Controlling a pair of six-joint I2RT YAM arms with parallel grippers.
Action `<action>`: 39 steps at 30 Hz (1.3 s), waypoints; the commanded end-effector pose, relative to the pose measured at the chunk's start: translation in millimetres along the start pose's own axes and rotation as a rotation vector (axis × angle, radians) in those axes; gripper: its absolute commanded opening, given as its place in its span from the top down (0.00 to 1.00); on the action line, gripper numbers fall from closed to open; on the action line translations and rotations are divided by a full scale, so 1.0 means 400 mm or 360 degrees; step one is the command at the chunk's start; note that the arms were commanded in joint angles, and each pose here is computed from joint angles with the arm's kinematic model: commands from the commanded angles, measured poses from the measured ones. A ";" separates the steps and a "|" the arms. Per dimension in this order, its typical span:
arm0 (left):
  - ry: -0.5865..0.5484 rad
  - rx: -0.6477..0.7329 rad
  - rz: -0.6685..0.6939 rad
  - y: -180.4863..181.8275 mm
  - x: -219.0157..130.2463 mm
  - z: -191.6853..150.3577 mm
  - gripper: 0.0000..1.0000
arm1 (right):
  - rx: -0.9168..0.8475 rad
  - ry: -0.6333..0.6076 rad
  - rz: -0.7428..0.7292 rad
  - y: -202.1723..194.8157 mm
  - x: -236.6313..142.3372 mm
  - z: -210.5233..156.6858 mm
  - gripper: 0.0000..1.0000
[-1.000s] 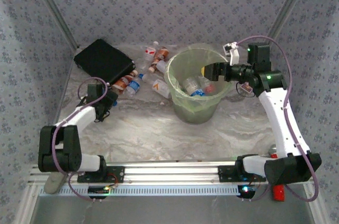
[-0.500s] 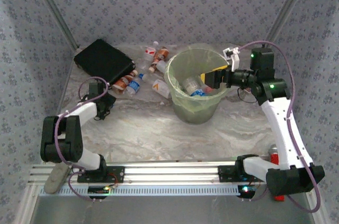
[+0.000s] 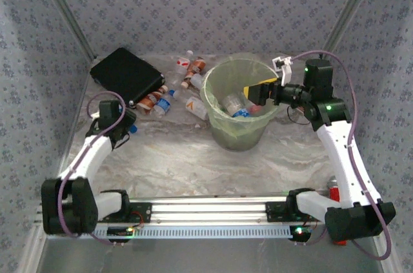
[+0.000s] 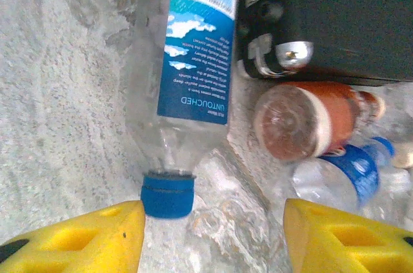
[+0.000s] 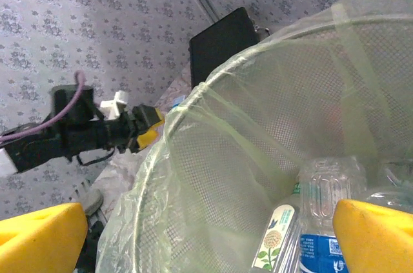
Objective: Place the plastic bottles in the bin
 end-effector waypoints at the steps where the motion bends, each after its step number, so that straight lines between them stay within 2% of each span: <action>1: 0.0009 0.0121 0.0068 0.034 -0.049 -0.019 0.41 | -0.0005 -0.0070 -0.0023 0.027 -0.002 0.051 0.00; 2: -0.0016 0.0139 0.0081 0.043 -0.059 -0.017 0.39 | -0.0001 -0.0055 -0.0009 0.031 0.001 0.054 0.00; 5: -0.0004 0.0236 0.0059 0.047 -0.050 -0.017 0.15 | 0.0014 -0.0044 0.0010 0.034 0.016 0.059 0.00; 7: 0.0071 0.0277 0.0074 0.048 -0.019 -0.019 0.08 | 0.0023 -0.0026 0.0009 0.031 0.024 0.056 0.00; 10: 0.0174 0.0314 0.0099 0.041 0.034 -0.011 0.03 | 0.0007 -0.0002 -0.0001 0.035 0.022 0.049 0.00; 15: 0.0205 0.0345 0.0147 0.026 0.115 0.013 0.00 | -0.0040 0.0006 -0.0070 0.040 -0.005 0.031 0.00; 24: 0.0270 0.0374 0.0257 0.030 0.215 0.021 0.00 | -0.0067 0.0030 -0.0092 0.036 -0.014 0.017 0.00; 26: 0.0270 0.0373 0.0279 0.034 0.228 0.022 0.04 | -0.0074 0.0030 -0.0096 0.035 -0.014 0.018 0.00; 30: 0.0269 0.0369 0.0302 0.036 0.236 0.025 0.20 | -0.0088 0.0036 -0.0096 0.035 -0.013 0.017 0.00; 33: 0.0244 0.0368 0.0296 0.034 0.219 0.029 0.33 | -0.0096 0.0039 -0.0110 0.030 -0.010 0.016 0.00; 39: 0.0183 0.0417 0.0315 0.027 0.166 0.052 0.51 | -0.0105 0.0035 -0.0091 0.030 0.006 0.025 0.00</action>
Point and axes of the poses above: each hand's point on the last joint's axis, 136 mm out from that joint toward the fingers, its own x axis out along the fingers, its own y axis along the line the jaws close on, z = x × y, the point moved 4 cm from there along -x, back along the fingers, and after that the axes turned 6 degrees about x, right-handed, at the moved point
